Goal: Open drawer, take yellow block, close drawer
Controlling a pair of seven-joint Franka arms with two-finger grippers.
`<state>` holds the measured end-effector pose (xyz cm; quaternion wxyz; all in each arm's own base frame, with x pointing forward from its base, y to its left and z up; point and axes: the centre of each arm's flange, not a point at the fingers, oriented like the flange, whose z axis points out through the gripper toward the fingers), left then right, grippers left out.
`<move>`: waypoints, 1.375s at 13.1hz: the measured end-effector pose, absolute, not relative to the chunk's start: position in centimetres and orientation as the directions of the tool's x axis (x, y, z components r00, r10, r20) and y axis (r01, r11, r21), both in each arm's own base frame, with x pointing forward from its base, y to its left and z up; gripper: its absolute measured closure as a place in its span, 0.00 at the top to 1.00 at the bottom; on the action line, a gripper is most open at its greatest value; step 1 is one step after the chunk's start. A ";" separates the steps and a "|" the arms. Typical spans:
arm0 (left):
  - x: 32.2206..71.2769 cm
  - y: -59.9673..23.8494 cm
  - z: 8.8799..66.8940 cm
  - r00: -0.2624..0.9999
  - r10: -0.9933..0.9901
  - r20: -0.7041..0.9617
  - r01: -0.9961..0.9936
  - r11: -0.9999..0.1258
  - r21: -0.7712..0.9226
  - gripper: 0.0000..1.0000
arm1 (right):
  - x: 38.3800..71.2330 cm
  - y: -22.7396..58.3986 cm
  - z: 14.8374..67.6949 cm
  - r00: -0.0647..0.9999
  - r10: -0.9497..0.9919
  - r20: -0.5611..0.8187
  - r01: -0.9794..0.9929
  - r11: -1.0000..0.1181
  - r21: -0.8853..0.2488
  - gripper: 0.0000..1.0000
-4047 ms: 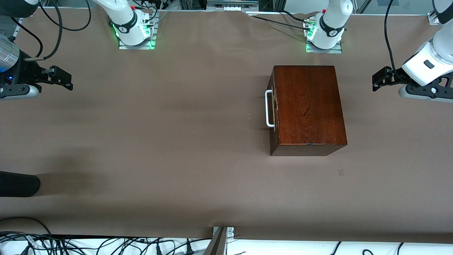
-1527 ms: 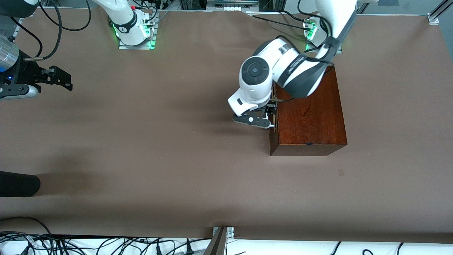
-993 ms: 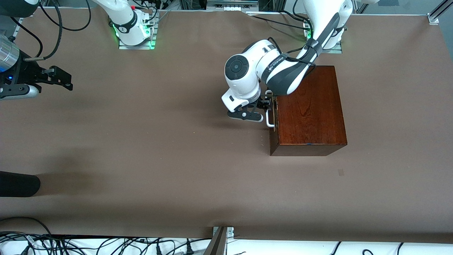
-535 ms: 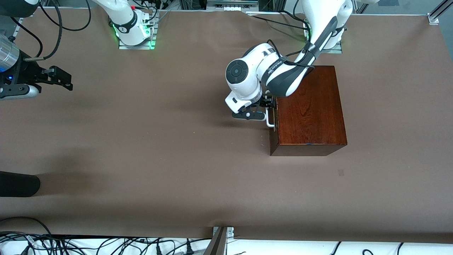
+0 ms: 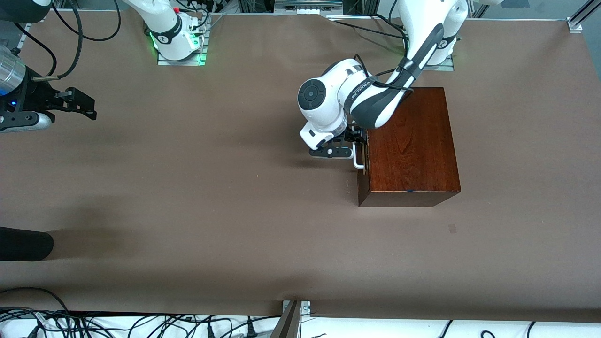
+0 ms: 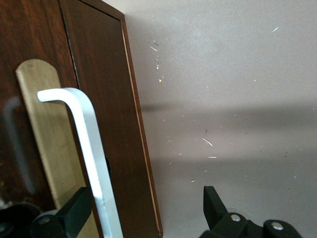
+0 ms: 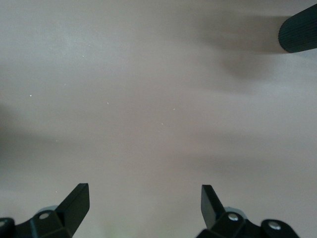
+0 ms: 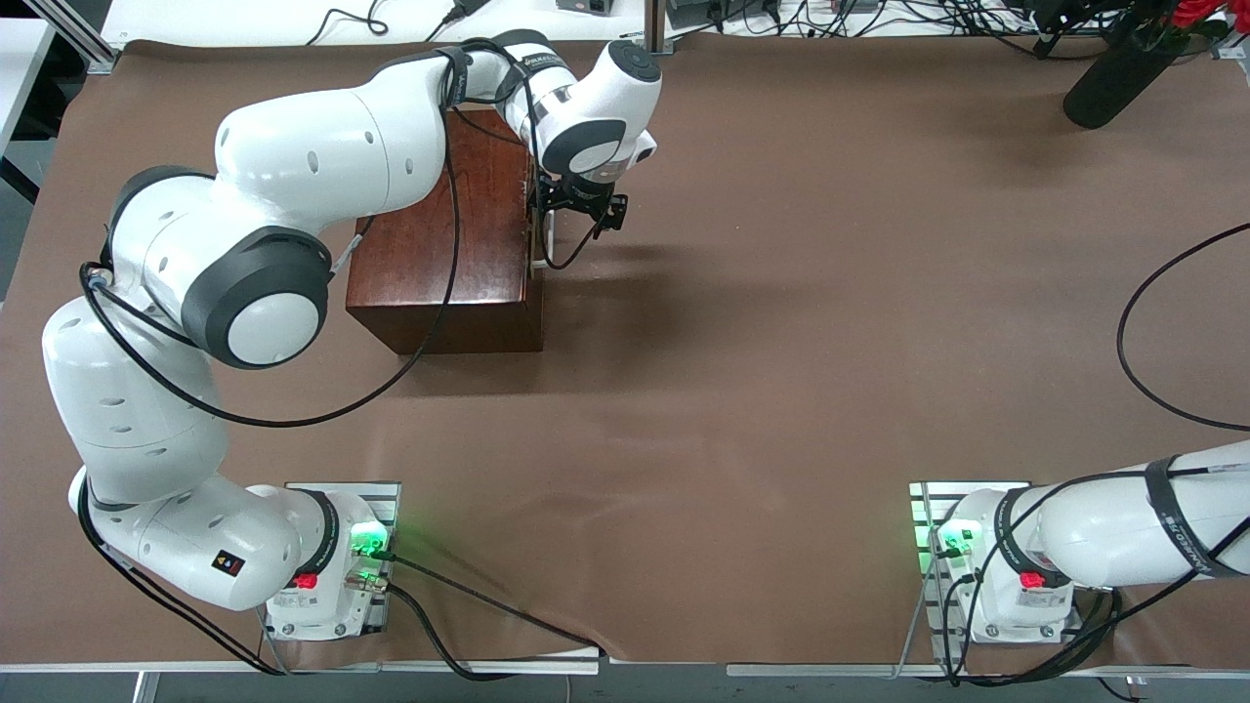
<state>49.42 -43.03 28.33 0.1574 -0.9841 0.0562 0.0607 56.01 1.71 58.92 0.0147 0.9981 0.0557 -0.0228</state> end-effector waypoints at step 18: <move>49.8 -45.7 27.5 0.995 -0.081 -0.056 -0.091 -0.975 -0.205 1.00 | 56.1 1.6 59.0 0.993 0.109 -0.039 0.110 -0.994 0.027 1.00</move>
